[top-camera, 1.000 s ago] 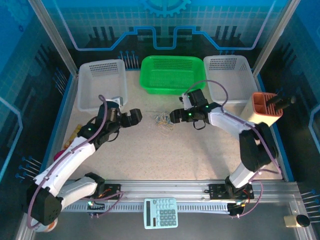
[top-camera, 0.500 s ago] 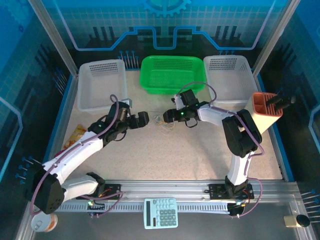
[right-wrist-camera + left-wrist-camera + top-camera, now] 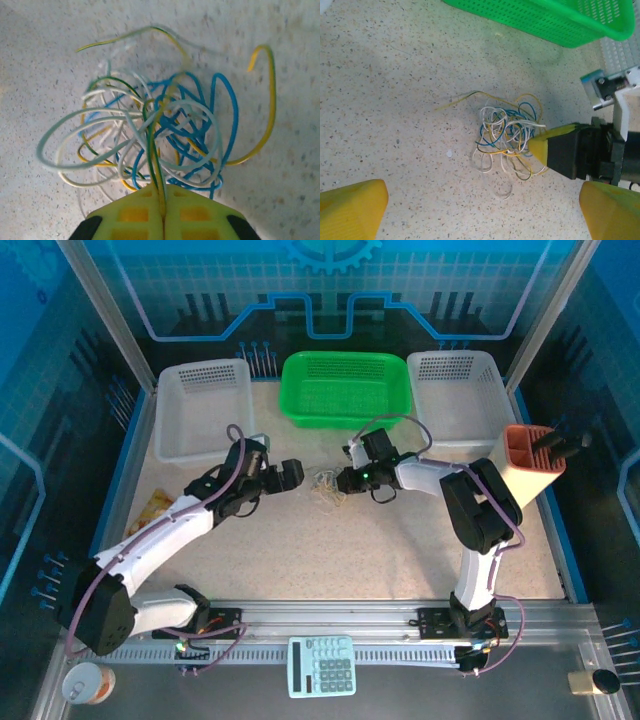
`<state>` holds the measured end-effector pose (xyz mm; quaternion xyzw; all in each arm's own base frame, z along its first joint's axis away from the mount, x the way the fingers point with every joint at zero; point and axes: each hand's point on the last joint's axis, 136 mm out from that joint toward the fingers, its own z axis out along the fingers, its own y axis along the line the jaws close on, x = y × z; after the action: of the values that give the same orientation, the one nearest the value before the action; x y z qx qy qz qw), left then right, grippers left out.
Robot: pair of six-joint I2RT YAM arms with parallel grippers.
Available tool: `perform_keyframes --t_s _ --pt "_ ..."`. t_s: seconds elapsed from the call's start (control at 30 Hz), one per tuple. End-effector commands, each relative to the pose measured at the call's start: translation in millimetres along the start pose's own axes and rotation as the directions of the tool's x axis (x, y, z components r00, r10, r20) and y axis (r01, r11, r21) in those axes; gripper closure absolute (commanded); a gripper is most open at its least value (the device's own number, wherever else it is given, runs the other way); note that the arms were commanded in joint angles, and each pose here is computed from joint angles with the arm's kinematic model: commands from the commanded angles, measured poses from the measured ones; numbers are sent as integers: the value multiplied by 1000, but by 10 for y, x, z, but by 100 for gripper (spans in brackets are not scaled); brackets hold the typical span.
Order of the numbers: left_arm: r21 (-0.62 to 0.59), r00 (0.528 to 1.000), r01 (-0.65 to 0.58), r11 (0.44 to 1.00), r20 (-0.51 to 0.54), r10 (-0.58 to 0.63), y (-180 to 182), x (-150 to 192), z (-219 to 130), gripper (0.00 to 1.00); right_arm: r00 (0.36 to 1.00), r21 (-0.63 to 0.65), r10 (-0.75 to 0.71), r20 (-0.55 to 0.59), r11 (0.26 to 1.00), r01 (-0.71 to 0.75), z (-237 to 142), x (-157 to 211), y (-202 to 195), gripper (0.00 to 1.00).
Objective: Untangle the cables
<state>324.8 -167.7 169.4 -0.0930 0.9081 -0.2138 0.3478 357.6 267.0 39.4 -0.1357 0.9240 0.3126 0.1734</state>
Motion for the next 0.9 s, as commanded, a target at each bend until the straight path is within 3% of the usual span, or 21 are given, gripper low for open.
perform_keyframes --t_s 0.0,0.2,0.23,0.27,0.33,0.43,0.6,0.87 --pt "44 999 23 999 22 -24 -179 -106 3 1 999 -46 -40 10 998 40 -132 70 183 100" --pt "55 999 37 998 1 -37 -258 -94 110 1 999 -36 -48 26 998 49 -387 254 241 100" --pt "56 999 37 998 -9 -36 -271 -79 142 1 998 -35 -49 26 998 50 -415 292 252 96" --pt "59 999 39 998 -19 -38 -292 -67 170 1 999 -30 -46 26 998 47 -433 325 245 80" --pt "58 998 44 997 -37 -42 -311 -34 228 1 998 -24 -52 38 998 53 -501 323 266 58" --pt "53 996 66 996 -66 -63 -307 37 312 1 996 3 -76 43 997 76 -630 388 264 45" --pt "24 989 122 992 -88 -119 -199 173 433 2 985 49 -147 90 989 143 -961 219 413 42" --pt "-83 986 131 988 -92 -139 -28 222 648 11 961 132 -204 188 974 181 -1380 -22 575 41"
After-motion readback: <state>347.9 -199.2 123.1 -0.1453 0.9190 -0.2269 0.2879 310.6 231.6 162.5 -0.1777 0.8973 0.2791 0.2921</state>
